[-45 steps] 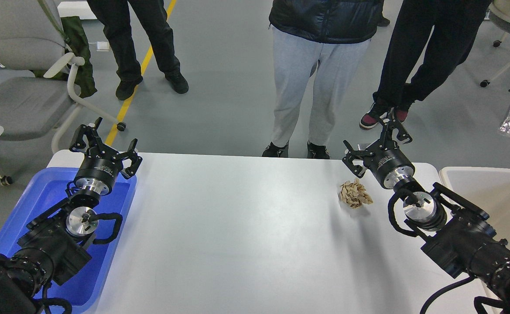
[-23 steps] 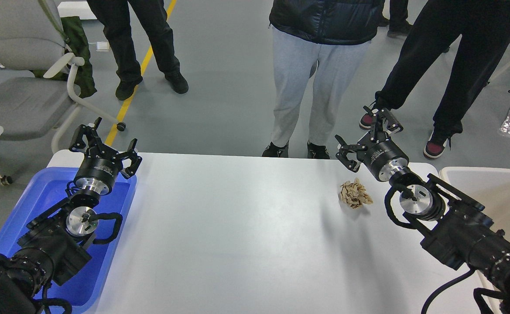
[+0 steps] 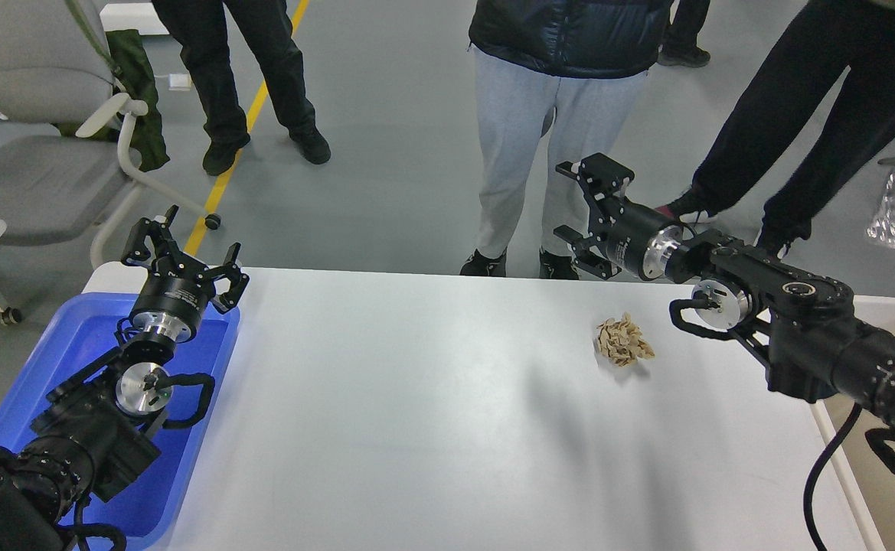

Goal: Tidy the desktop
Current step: 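Lower the right gripper onto the crumpled tan paper and close it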

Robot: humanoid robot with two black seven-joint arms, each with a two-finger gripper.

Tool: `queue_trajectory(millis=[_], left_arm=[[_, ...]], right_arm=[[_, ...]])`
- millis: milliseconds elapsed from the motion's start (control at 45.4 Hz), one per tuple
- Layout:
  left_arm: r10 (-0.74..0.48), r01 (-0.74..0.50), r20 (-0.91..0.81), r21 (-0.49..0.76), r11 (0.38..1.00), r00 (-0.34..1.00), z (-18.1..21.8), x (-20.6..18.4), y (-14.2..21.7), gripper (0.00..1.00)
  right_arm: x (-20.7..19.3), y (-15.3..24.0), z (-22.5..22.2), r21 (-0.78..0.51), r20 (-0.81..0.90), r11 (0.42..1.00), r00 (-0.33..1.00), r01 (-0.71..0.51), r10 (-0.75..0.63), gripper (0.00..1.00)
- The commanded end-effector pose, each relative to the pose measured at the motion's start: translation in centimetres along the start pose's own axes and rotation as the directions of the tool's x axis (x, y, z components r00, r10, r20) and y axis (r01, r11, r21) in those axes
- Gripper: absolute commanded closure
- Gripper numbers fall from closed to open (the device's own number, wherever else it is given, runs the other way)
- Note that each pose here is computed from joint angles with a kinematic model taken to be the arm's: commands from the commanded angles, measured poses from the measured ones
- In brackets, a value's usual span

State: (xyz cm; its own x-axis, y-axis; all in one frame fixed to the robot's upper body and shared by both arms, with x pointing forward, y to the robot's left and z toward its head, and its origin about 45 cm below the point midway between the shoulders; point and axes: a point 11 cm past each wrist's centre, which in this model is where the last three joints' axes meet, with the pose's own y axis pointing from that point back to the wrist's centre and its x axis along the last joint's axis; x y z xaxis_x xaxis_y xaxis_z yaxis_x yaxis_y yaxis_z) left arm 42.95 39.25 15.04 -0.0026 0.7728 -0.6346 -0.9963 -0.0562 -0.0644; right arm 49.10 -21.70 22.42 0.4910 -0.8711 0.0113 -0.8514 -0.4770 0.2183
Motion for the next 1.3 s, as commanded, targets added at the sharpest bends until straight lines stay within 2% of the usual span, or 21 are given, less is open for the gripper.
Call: queue_trajectory(millis=[0, 132, 264, 396, 485, 793, 1278], left_arm=[[0.002, -0.002, 0.001, 0.000, 1.000, 1.000, 0.0, 0.0, 0.0, 0.00], [-0.001, 0.001, -0.001, 0.000, 1.000, 1.000, 0.0, 0.0, 0.0, 0.00], [-0.001, 0.001, -0.001, 0.000, 1.000, 1.000, 0.0, 0.0, 0.0, 0.00], [0.002, -0.002, 0.001, 0.000, 1.000, 1.000, 0.0, 0.0, 0.0, 0.00], [0.002, -0.002, 0.001, 0.000, 1.000, 1.000, 0.0, 0.0, 0.0, 0.00], [-0.001, 0.001, -0.001, 0.000, 1.000, 1.000, 0.0, 0.0, 0.0, 0.00], [0.002, -0.002, 0.001, 0.000, 1.000, 1.000, 0.0, 0.0, 0.0, 0.00]], right_arm=[[0.5, 0.1, 0.3, -0.223, -0.533, 0.973, 0.828, 0.060, -0.174, 0.00], [3.3, 1.2, 1.9, -0.324, -0.703, 0.946, 0.674, -0.022, -0.225, 0.00], [5.4, 2.1, 2.9, -0.366, -0.843, 0.924, 0.461, -0.110, -0.279, 0.00], [5.9, 2.7, 4.4, -0.379, -0.905, 0.914, 0.265, -0.146, -0.333, 0.00], [6.0, 3.3, 6.0, -0.392, -0.913, 0.906, 0.187, -0.157, -0.362, 0.00], [2.7, 3.4, 11.0, -0.421, -0.900, 0.901, 0.174, -0.108, -0.400, 0.00], [2.0, 3.9, 14.2, -0.431, -0.899, 0.892, 0.153, -0.134, -0.411, 0.00]])
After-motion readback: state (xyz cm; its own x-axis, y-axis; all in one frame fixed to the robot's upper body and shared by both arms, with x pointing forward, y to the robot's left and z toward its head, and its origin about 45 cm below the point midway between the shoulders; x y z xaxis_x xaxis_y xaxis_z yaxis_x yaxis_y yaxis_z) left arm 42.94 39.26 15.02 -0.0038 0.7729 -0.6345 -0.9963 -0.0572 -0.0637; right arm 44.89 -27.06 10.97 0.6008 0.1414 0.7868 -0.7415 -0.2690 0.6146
